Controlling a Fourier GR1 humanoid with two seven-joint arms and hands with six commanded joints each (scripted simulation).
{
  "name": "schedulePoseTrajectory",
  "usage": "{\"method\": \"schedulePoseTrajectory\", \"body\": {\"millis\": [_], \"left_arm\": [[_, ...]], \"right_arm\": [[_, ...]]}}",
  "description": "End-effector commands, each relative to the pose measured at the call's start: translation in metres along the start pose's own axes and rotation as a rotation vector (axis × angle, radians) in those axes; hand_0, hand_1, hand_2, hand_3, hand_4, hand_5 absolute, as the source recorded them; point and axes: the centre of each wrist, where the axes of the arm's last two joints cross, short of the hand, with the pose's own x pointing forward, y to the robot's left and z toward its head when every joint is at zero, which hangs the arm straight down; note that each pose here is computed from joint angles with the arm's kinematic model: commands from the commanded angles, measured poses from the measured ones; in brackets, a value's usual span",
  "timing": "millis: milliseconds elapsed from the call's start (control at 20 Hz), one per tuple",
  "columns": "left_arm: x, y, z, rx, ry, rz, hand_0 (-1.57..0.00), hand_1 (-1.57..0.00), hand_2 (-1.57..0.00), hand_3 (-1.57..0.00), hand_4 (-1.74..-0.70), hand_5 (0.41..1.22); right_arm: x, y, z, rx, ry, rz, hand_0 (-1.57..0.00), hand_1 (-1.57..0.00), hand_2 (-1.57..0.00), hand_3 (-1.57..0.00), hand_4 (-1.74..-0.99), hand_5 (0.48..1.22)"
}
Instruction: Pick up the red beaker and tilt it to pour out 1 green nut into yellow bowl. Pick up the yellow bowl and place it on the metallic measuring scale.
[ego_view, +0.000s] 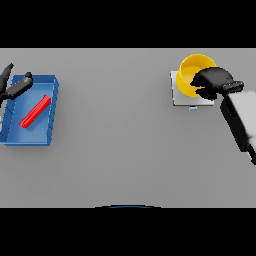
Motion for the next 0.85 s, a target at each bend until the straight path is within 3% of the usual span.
{"method": "schedulePoseTrajectory", "body": {"millis": [0,100,200,300,400,550,800], "left_arm": [[0.0007,-0.0002,-0.0015,-0.003,0.009,0.002,0.0,0.0,0.0,0.0,-0.84,0.775],[-0.0012,-0.0029,-0.0004,-0.009,-0.011,0.007,0.0,0.0,0.0,0.0,-0.84,0.774],[0.0014,-0.0022,-0.0016,-0.006,-0.005,0.008,0.0,0.0,0.0,0.0,-0.83,0.768],[-0.0013,-0.0014,-0.0023,-0.009,0.003,0.021,0.0,0.0,0.0,0.0,-0.84,0.764],[-0.001,-0.0043,-0.0021,-0.008,0.003,0.016,0.0,0.0,0.0,0.0,-0.83,0.754],[0.0,-0.005,0.0013,-0.004,-0.007,0.019,0.0,0.0,0.0,0.0,-0.83,0.752],[0.0013,-0.001,0.0008,0.004,-0.008,0.015,0.0,0.0,0.0,0.0,-0.83,0.76]], "right_arm": [[-0.0018,0.0019,0.0016,0.002,0.004,-0.004,-1.56,-1.43,-1.34,-1.11,-1.682,1.221],[0.0012,-0.0008,-0.0011,0.007,0.018,-0.031,-1.33,-1.12,-1.01,-0.82,-1.592,1.074],[-0.002,-0.0027,0.0,0.019,0.024,-0.069,-0.95,-0.81,-0.71,-0.58,-1.535,0.965],[-0.0018,-0.0049,-0.0006,0.035,0.02,-0.093,-0.61,-0.56,-0.47,-0.39,-1.496,0.89],[-0.0007,-0.0041,-0.0022,0.044,0.028,-0.092,-0.39,-0.38,-0.3,-0.26,-1.476,0.847],[-0.0007,0.001,-0.0004,0.061,0.027,-0.062,-0.2,-0.19,-0.15,-0.13,-1.435,0.817],[-0.0018,0.0016,-0.0009,0.09,0.045,-0.054,-0.06,-0.06,-0.05,-0.04,-1.39,0.779]]}}
